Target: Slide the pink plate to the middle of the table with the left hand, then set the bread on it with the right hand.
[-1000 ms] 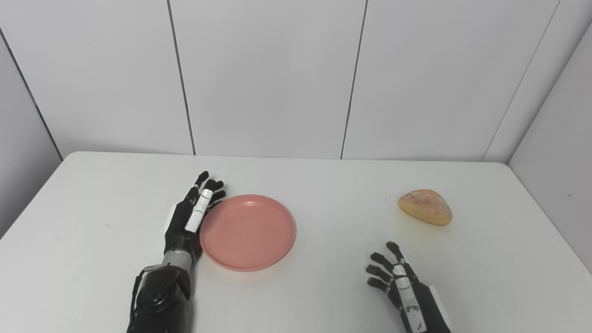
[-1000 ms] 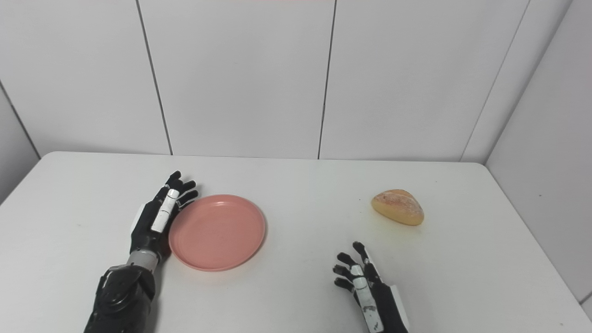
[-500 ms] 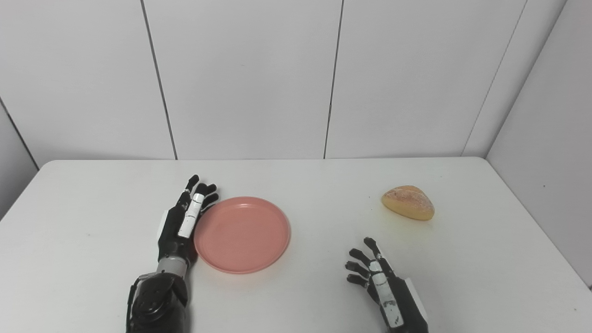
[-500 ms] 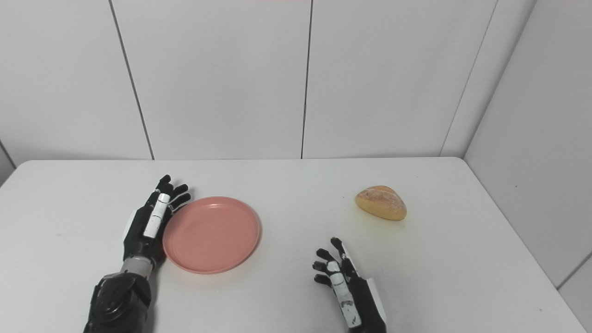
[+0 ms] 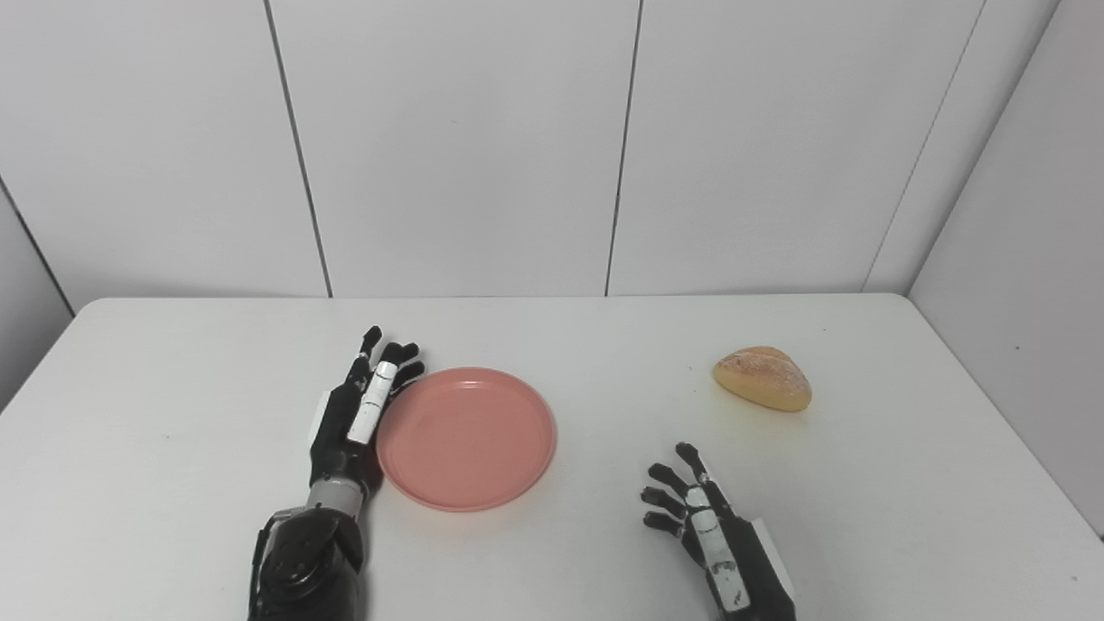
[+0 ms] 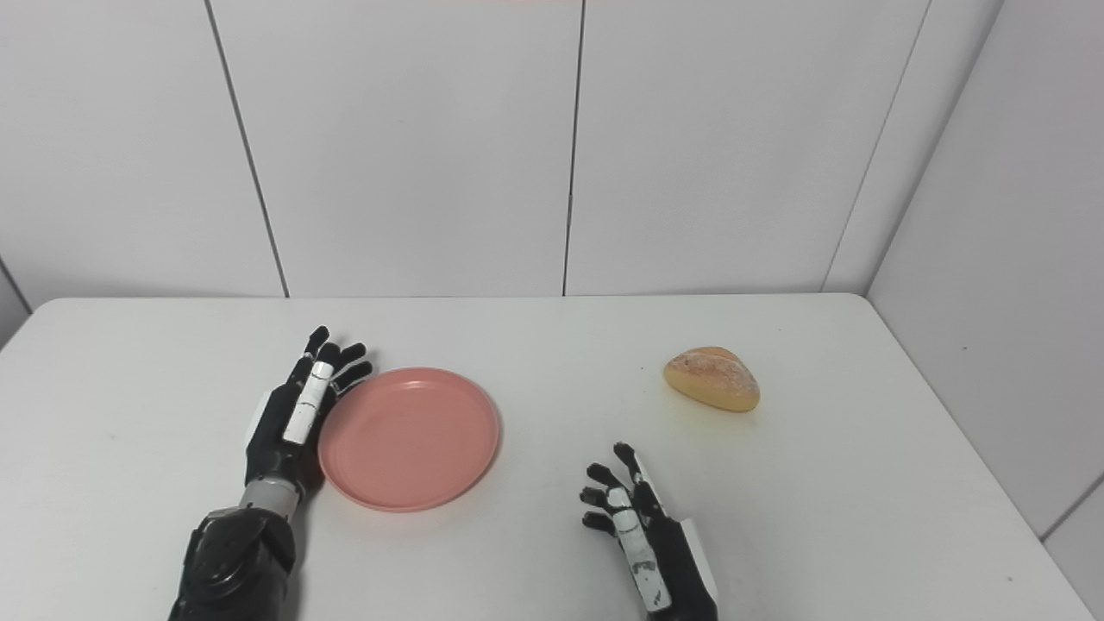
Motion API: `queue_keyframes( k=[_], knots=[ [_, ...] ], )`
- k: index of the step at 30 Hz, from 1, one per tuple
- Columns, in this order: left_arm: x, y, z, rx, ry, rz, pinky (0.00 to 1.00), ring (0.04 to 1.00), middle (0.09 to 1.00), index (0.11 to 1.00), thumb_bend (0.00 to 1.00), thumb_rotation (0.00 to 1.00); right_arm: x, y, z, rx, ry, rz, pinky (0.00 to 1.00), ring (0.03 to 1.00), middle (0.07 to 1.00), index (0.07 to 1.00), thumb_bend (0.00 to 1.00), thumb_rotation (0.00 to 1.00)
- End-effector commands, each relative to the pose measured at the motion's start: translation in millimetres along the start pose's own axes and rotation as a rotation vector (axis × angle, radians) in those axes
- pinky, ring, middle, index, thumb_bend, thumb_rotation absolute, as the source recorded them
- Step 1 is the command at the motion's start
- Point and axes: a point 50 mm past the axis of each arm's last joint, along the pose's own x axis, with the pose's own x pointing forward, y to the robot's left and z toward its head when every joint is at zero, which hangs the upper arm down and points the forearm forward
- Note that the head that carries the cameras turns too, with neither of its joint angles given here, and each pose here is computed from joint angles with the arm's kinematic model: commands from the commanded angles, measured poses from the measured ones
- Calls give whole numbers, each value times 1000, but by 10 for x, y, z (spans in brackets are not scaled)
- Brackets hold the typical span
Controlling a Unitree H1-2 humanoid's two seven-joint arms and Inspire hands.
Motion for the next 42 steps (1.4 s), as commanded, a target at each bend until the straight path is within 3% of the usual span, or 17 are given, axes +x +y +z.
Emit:
queue_keyframes(
  k=[1,15,25,28,33,42],
  knots=[
    [20,-92,-73,-16,46,-22,819,807,821,967,815,687,-23,101,-46,10,26,53,756,814,856,962,809,949],
    [-34,-75,-130,-14,63,-20,807,805,804,960,828,688,-51,51,-62,11,21,53,769,816,857,959,823,944],
    [-42,-58,-160,-14,65,-10,810,804,798,964,828,686,-85,-13,-8,-29,-80,-17,742,791,833,910,834,910],
    [-45,-43,-177,-6,66,-10,810,804,793,963,830,688,-100,-21,132,-42,-122,-54,736,793,832,892,825,917],
    [-43,-7,-206,-1,71,-8,808,799,800,967,833,699,-85,-59,394,-158,-242,-101,710,743,725,705,755,951],
    [-60,43,-207,-1,72,1,813,804,813,967,814,694,13,-232,801,-399,-363,-89,655,741,780,796,766,1000]
  ],
)
